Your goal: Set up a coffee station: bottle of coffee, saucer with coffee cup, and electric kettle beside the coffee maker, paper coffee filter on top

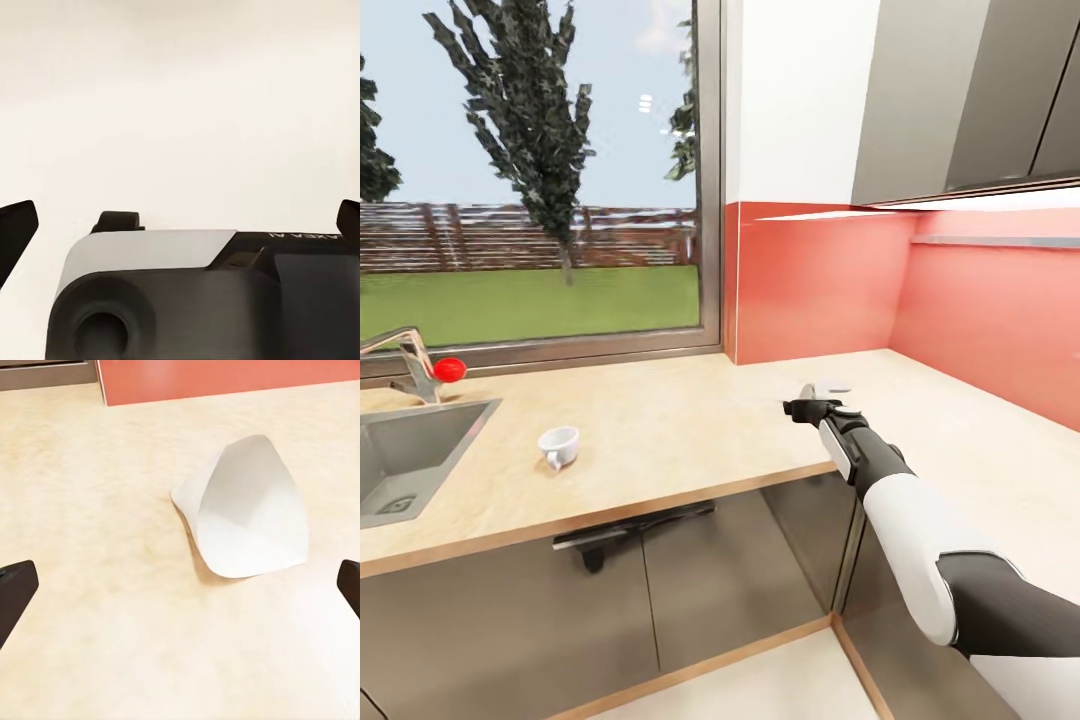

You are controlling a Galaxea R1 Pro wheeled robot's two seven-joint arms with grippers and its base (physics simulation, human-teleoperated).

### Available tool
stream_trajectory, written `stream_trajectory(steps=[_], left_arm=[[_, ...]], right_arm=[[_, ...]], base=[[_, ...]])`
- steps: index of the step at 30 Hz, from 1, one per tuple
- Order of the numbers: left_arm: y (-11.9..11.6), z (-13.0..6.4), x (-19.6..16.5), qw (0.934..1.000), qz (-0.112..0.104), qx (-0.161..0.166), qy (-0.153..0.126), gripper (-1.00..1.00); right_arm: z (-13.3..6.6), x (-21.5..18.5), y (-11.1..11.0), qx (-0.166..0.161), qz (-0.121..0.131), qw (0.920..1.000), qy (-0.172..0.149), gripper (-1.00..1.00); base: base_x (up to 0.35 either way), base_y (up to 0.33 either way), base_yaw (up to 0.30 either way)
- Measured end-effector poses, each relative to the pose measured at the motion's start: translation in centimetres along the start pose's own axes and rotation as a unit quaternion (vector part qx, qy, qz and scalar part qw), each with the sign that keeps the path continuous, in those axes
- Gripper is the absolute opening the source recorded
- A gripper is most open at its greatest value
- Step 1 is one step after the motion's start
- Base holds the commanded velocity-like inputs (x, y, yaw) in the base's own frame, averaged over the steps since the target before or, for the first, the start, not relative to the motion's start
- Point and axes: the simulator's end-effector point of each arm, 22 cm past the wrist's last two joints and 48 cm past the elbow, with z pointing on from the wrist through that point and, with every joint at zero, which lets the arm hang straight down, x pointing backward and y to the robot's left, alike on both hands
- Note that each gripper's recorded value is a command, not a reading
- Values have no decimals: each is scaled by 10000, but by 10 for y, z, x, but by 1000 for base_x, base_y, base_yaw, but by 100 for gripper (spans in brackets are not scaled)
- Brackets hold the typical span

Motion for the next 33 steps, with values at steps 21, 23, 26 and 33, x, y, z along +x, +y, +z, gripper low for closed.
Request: stream_trajectory(steps=[21, 23, 26, 33], left_arm=[[1, 0, -1, 10000, -32, -18, -9, 100], [1, 0, 0, 10000, -34, -18, -7, 100], [1, 0, -1, 10000, -32, -17, -9, 100], [1, 0, -1, 10000, -32, -16, -11, 100]], right_arm=[[7, 29, -3, 19, 0, 9999, 135, 100], [7, 30, -3, 20, -1, 9999, 138, 100], [7, 30, -3, 14, -2, 9999, 147, 100], [7, 30, -2, -1, 3, 9999, 162, 100]], base=[[38, -12, 0], [5, -3, 0], [2, -1, 0], [0, 0, 0]])
